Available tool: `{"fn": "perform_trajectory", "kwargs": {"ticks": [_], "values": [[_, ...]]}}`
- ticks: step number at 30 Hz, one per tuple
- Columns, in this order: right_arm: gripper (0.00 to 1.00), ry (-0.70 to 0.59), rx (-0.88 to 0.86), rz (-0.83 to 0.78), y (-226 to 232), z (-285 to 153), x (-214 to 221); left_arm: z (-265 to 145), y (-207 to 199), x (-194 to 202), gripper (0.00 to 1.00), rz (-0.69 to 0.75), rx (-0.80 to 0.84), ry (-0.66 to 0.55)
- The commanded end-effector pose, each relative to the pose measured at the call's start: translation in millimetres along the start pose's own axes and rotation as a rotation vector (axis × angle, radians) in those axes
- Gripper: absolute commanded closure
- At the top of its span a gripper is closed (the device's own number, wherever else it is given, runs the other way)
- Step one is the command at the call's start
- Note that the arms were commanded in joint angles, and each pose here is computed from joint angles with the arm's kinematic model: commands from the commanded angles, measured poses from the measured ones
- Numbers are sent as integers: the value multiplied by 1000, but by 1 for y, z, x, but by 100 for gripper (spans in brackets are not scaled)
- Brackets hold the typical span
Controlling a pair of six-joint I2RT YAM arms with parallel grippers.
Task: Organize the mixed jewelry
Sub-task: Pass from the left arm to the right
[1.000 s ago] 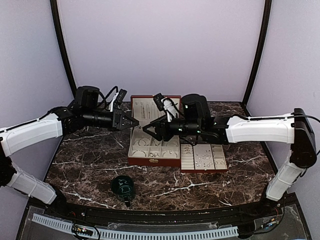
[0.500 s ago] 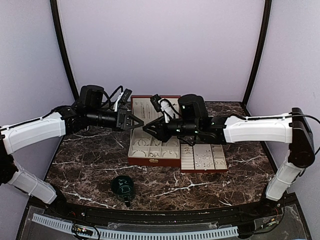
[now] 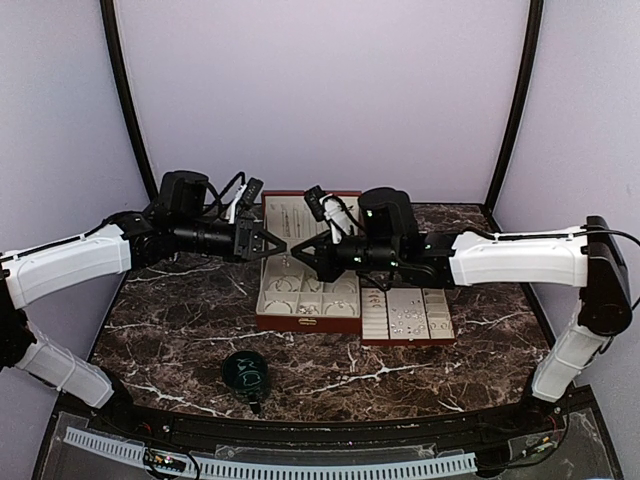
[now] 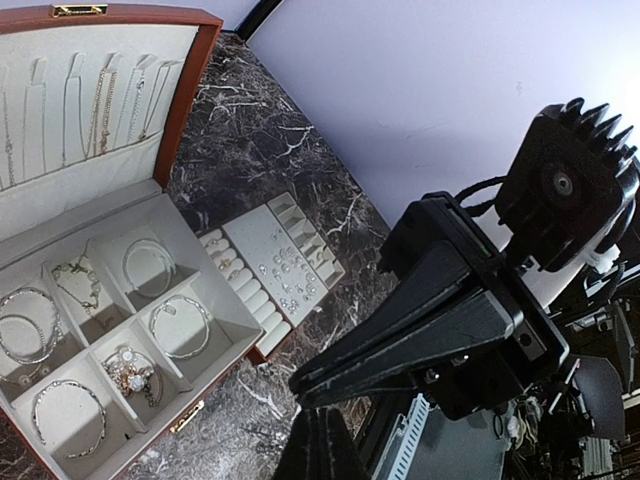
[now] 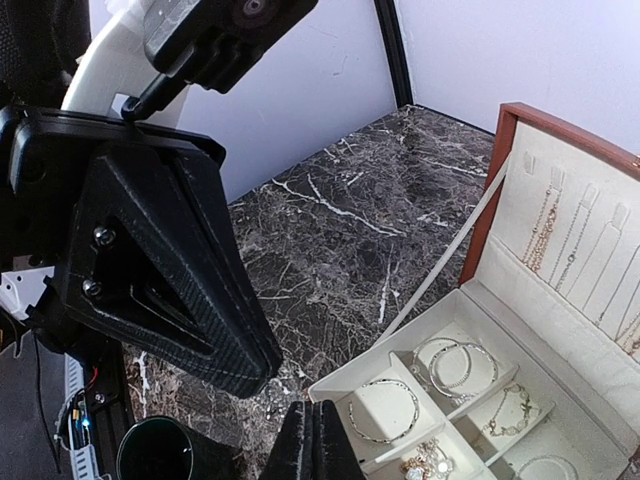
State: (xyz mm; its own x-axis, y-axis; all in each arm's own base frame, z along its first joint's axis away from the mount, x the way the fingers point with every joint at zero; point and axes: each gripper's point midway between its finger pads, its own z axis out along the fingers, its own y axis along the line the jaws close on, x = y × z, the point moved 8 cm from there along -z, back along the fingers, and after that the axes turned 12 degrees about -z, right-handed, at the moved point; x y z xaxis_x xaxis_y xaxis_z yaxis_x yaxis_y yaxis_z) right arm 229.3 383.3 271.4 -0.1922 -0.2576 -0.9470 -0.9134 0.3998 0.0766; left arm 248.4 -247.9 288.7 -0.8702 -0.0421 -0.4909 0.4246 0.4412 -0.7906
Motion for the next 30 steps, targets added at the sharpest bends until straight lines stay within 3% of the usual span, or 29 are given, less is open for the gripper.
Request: {"fn": "perform_trajectory", "kwargs": {"ticks": [1,6,12,30], "values": [[100,-56,20,2,3,-15,-13,-8,-10,-1,100,44,1,-25],[100,-55,-18,-12,7,-19,-11,-8,-12,0,100,50,21,-7],[85,-39,-49,-23,8,-11,-4,-8,-15,2,100,54,45,13],[83,-32,-75,-43,8,5,-1,-9,-19,2,100,52,77,35]]}}
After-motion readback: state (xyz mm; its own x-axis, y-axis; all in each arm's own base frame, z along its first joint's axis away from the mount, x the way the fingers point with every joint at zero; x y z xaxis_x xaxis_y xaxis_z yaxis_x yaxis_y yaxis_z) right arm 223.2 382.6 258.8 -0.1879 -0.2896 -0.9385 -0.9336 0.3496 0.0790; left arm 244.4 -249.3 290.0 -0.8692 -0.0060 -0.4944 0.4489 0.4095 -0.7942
